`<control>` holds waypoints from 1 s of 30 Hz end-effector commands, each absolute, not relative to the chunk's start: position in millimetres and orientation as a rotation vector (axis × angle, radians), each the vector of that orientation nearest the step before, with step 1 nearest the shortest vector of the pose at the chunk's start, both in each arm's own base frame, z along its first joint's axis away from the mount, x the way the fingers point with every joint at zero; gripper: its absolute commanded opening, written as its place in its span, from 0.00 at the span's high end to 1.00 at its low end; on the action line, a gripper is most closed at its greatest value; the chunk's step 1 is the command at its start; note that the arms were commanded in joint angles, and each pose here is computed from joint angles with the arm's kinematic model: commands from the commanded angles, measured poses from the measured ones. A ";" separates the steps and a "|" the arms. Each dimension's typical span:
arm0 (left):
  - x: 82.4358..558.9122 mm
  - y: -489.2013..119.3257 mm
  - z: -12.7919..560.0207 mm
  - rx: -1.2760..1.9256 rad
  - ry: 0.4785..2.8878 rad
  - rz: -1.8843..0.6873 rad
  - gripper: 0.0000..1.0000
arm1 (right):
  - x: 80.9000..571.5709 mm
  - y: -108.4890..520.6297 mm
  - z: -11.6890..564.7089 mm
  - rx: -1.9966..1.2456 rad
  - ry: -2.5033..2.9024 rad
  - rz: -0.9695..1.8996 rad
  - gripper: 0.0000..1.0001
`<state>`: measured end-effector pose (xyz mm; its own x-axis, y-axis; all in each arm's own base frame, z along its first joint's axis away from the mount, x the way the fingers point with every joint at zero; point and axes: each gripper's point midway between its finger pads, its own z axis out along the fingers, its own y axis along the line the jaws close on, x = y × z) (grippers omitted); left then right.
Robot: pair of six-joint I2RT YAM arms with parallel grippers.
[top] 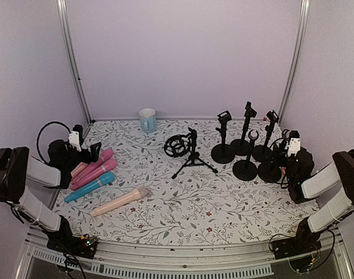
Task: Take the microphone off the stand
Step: Reset both arms
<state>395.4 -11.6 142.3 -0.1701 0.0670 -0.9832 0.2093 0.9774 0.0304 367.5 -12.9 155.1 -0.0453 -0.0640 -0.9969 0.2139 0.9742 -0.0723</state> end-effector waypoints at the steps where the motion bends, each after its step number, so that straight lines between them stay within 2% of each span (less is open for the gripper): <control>1: 394.0 -7.1 159.8 0.178 1.611 -0.106 0.01 | 366.6 -12.3 169.0 0.115 1.527 -0.126 0.01; 6: 391.9 -13.2 155.7 0.196 1.627 -0.083 0.01 | 371.1 -10.3 161.6 0.100 1.535 -0.111 0.01; 10: 372.3 -20.7 160.3 0.232 1.522 -0.060 0.01 | 378.7 -12.6 157.3 0.092 1.567 -0.075 0.01; 24: 374.3 -27.3 157.0 0.271 1.545 -0.076 0.01 | 365.4 2.8 164.3 -0.001 1.516 -0.041 0.01; 30: 374.5 -27.6 156.6 0.273 1.546 -0.076 0.01 | 374.7 0.1 160.3 0.015 1.550 -0.050 0.01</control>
